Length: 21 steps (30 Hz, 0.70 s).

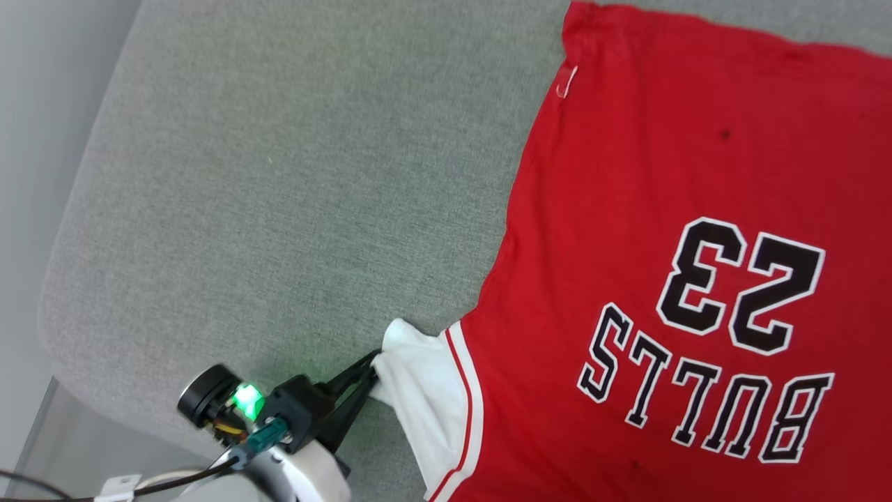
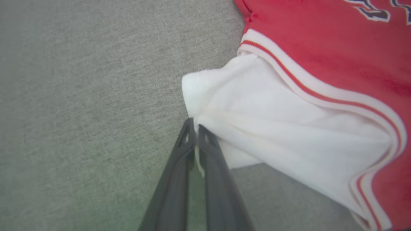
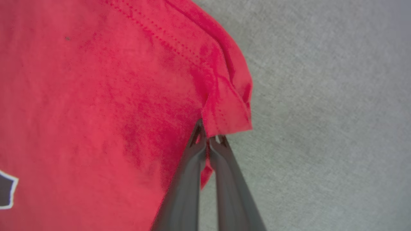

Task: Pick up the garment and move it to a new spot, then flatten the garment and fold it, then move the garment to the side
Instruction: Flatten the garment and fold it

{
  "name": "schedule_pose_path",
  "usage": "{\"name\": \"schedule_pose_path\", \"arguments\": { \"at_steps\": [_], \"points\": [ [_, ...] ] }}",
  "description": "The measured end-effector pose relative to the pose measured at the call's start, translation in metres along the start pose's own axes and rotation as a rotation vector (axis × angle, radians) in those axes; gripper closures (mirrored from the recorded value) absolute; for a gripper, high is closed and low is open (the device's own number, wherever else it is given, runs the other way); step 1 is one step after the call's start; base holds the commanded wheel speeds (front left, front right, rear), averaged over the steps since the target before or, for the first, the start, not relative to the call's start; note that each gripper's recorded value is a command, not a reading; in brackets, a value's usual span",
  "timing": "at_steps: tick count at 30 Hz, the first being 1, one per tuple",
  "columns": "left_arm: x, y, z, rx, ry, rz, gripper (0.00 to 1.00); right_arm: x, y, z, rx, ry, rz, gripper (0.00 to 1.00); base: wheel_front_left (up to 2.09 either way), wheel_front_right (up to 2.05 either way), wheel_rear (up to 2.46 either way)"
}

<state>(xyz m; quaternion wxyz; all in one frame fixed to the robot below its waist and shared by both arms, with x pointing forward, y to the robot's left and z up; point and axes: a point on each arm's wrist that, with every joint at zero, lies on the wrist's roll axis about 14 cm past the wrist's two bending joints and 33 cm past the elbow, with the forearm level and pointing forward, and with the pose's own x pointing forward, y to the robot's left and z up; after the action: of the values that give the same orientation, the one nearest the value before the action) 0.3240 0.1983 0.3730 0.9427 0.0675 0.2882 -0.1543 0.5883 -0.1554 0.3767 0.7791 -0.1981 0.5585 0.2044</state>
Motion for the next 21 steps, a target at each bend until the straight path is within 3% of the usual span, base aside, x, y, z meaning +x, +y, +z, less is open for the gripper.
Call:
{"name": "schedule_pose_path", "arguments": {
  "at_steps": [5, 12, 17, 21],
  "points": [
    [-0.021, 0.005, 0.002, 0.0, -0.011, 0.032, 1.0, -0.046, 0.013, 0.018, -0.052, -0.141, 0.001, 1.0, 0.0, 0.0, 0.0],
    [-0.041, 0.0, 0.014, 0.006, -0.065, 0.044, 1.0, -0.109, 0.02, -0.007, -0.159, -0.236, -0.022, 1.0, 0.0, 0.0, 0.0],
    [-0.045, -0.008, 0.016, 0.013, -0.079, 0.027, 1.0, -0.134, 0.02, -0.057, -0.187, -0.229, -0.022, 1.0, 0.0, 0.0, 0.0],
    [-0.044, -0.015, 0.02, 0.025, -0.091, 0.0, 1.0, -0.141, 0.013, -0.113, -0.134, -0.17, -0.013, 1.0, 0.0, 0.0, 0.0]
  ]
}}
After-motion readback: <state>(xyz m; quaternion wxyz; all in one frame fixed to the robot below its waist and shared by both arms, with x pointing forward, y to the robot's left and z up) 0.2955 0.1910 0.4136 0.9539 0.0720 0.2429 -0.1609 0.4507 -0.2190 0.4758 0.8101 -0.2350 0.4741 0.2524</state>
